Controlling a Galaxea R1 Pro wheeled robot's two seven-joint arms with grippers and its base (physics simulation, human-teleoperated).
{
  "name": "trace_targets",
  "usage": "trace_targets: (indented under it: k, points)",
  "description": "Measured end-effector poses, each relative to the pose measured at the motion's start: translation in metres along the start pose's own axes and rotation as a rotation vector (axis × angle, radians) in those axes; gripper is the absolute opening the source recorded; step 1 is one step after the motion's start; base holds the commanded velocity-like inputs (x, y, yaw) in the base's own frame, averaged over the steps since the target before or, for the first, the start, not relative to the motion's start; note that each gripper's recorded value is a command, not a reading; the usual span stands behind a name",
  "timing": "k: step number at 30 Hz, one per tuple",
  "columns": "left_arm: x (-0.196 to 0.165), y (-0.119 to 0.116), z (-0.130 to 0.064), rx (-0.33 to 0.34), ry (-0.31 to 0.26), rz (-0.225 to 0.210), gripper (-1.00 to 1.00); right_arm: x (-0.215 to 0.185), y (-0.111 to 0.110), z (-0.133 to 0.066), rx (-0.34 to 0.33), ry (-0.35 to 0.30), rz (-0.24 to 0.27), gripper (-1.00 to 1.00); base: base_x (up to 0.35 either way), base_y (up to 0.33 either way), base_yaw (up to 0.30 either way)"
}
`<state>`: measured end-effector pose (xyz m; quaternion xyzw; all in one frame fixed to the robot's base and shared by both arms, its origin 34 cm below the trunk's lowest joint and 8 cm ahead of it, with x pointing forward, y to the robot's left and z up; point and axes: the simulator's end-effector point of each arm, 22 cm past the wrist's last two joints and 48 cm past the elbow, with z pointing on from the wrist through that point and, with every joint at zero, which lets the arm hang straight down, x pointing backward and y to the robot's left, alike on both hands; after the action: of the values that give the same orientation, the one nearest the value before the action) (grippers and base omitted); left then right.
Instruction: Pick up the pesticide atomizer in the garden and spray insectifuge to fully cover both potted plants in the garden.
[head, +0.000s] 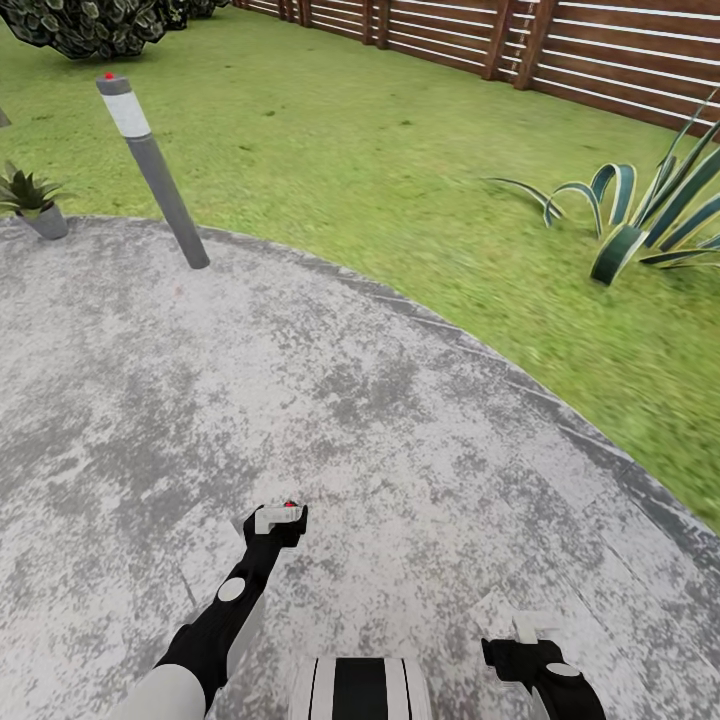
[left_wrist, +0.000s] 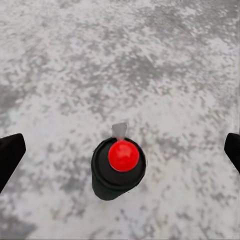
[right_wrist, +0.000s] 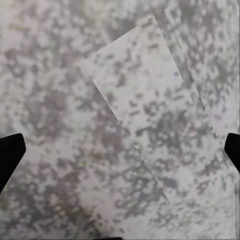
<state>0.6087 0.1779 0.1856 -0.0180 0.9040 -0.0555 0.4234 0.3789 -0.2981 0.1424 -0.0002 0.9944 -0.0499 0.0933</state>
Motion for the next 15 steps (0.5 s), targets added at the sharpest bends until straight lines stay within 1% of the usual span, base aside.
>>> trace_targets:
  k: [4, 15]
  points:
    - [-0.0003, 0.0, 0.0001, 0.0, -0.001, 0.0, 1.0, 0.0, 0.0, 0.0001, 0.0, 0.0, 0.0, 1.0, 0.146, -0.1, 0.0]
    - [-0.0012, 0.0, 0.0003, 0.0, -0.003, 0.0, 1.0, 0.0001, 0.0, 0.0002, 0.0, 0.0, 0.0, 1.0, 0.014, -0.01, 0.0]
